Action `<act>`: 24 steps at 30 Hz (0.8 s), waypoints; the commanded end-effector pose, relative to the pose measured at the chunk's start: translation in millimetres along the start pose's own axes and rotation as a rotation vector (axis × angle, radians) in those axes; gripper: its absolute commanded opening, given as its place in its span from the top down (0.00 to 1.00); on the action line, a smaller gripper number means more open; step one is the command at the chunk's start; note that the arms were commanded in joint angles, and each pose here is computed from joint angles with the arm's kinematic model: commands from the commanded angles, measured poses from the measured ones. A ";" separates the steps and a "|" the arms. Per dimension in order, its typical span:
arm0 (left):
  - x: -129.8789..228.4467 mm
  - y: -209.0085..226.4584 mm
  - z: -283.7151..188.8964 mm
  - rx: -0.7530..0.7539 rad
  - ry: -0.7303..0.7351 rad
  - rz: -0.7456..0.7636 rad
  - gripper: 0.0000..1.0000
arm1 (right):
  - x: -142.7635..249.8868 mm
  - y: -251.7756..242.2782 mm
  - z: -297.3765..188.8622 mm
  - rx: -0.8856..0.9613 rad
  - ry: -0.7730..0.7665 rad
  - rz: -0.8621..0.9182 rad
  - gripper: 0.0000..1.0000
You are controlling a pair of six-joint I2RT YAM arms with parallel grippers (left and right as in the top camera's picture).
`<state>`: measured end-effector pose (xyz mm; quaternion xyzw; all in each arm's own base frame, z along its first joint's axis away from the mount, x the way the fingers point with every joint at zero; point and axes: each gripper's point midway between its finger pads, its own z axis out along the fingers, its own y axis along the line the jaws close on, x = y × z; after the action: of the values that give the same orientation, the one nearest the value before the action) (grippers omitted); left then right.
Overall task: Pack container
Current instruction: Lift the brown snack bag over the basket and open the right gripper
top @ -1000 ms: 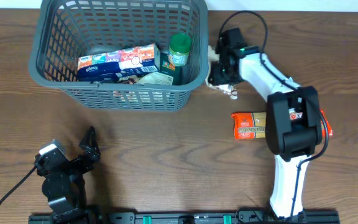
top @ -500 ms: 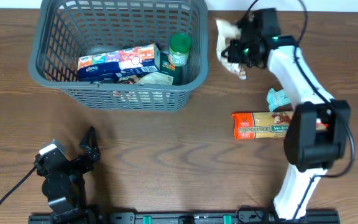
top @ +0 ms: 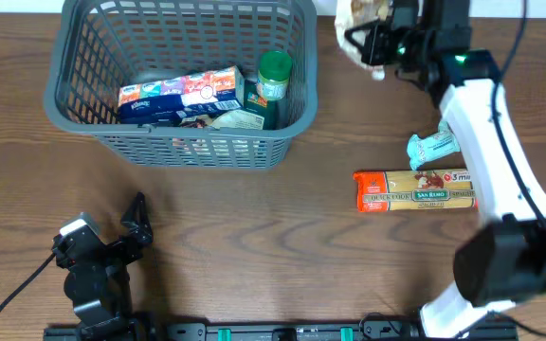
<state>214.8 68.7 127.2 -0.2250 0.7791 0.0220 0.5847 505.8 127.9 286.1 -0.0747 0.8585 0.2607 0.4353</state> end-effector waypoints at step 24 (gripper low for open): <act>8.8 0.8 2.8 0.002 0.018 -0.004 0.01 | -0.1 201.1 -49.0 -0.380 -0.119 -0.509 0.01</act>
<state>214.8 68.7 127.1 -0.2251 0.7792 0.0220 0.5845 391.2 284.1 384.2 -0.3656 0.7138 0.3237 0.5021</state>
